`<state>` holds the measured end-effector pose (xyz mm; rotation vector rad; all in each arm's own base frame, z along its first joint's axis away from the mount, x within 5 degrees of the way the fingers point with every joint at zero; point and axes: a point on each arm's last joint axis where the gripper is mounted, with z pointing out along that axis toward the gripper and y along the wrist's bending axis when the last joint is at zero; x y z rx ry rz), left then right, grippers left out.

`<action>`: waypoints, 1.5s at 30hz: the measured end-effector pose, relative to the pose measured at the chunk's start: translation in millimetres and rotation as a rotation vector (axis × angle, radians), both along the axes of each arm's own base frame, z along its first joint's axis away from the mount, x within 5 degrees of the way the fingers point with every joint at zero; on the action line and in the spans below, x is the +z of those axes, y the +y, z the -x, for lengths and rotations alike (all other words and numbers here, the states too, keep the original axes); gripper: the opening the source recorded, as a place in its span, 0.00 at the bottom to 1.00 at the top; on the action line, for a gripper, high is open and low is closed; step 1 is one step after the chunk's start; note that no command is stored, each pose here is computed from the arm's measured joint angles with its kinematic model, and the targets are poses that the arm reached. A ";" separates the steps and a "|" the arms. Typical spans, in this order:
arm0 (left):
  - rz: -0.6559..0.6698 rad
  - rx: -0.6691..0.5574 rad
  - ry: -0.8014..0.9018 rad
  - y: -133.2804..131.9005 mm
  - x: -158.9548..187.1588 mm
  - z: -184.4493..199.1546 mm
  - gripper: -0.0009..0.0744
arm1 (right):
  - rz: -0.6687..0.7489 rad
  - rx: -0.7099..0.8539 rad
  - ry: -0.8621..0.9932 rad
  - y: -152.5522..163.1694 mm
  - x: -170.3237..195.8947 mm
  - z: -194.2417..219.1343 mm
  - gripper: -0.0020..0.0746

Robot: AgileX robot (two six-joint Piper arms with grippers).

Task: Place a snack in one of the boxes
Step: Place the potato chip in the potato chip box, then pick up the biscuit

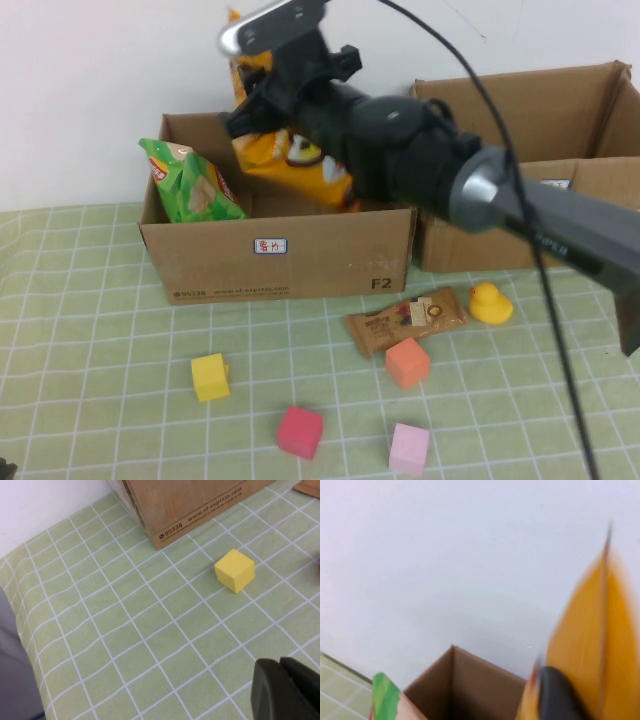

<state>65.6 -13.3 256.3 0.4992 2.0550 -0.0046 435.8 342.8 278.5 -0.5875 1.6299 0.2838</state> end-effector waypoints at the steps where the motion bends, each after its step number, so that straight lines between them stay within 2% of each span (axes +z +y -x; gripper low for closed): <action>1: 0.000 0.000 0.000 0.0 0.0 0.0 0.01 | -0.030 0.011 0.026 -2.4 -1.6 -3.4 0.43; 3: 0.000 0.000 0.000 0.0 0.0 0.0 0.01 | -0.067 0.025 0.057 -7.2 -3.1 -8.1 0.54; 5: 0.000 0.000 0.000 0.0 0.0 0.0 0.01 | -0.063 0.035 0.059 -9.2 -4.1 -10.0 0.60; 9: 0.000 0.000 0.000 0.0 0.0 0.0 0.01 | 0.018 0.058 -0.002 -5.2 2.2 -4.5 0.63; 14: 0.000 0.000 0.000 0.0 0.0 0.0 0.01 | 0.152 0.008 -0.150 8.9 50.3 31.8 0.63; 16: 0.000 0.000 0.000 0.0 0.0 0.0 0.01 | 0.234 -0.036 -0.225 13.3 76.7 54.5 0.59; 19: 0.000 0.000 -0.002 0.0 0.1 -0.1 0.01 | 0.332 -0.058 -0.324 21.4 113.5 93.1 0.43; 23: 0.000 0.000 -0.002 0.0 0.1 -0.1 0.01 | 0.374 -0.061 -0.355 26.8 126.4 113.9 0.14; 25: 0.000 0.000 -0.002 0.0 0.1 -0.1 0.01 | 0.380 -0.082 -0.344 24.8 125.8 113.0 0.08; 29: 0.000 0.000 -0.002 0.0 0.1 -0.1 0.01 | 0.386 -0.119 -0.319 21.1 123.0 109.7 0.04; 31: 0.000 0.000 -0.002 0.0 0.1 -0.1 0.01 | 0.341 -0.105 -0.305 22.5 123.1 110.6 0.03; 33: 0.000 0.000 -0.002 0.0 0.1 -0.1 0.01 | 0.271 -0.047 -0.289 25.3 122.0 113.8 0.03; 36: 0.000 0.000 -0.002 0.0 0.1 -0.1 0.01 | 0.190 0.153 -0.300 31.7 121.3 127.7 0.02; 40: 0.000 0.000 -0.002 0.0 0.1 -0.1 0.01 | 0.149 0.374 -0.319 30.5 119.8 151.1 0.02; 45: 0.000 0.000 -0.002 0.0 0.1 -0.1 0.01 | 0.107 0.453 -0.210 13.6 105.6 172.4 0.02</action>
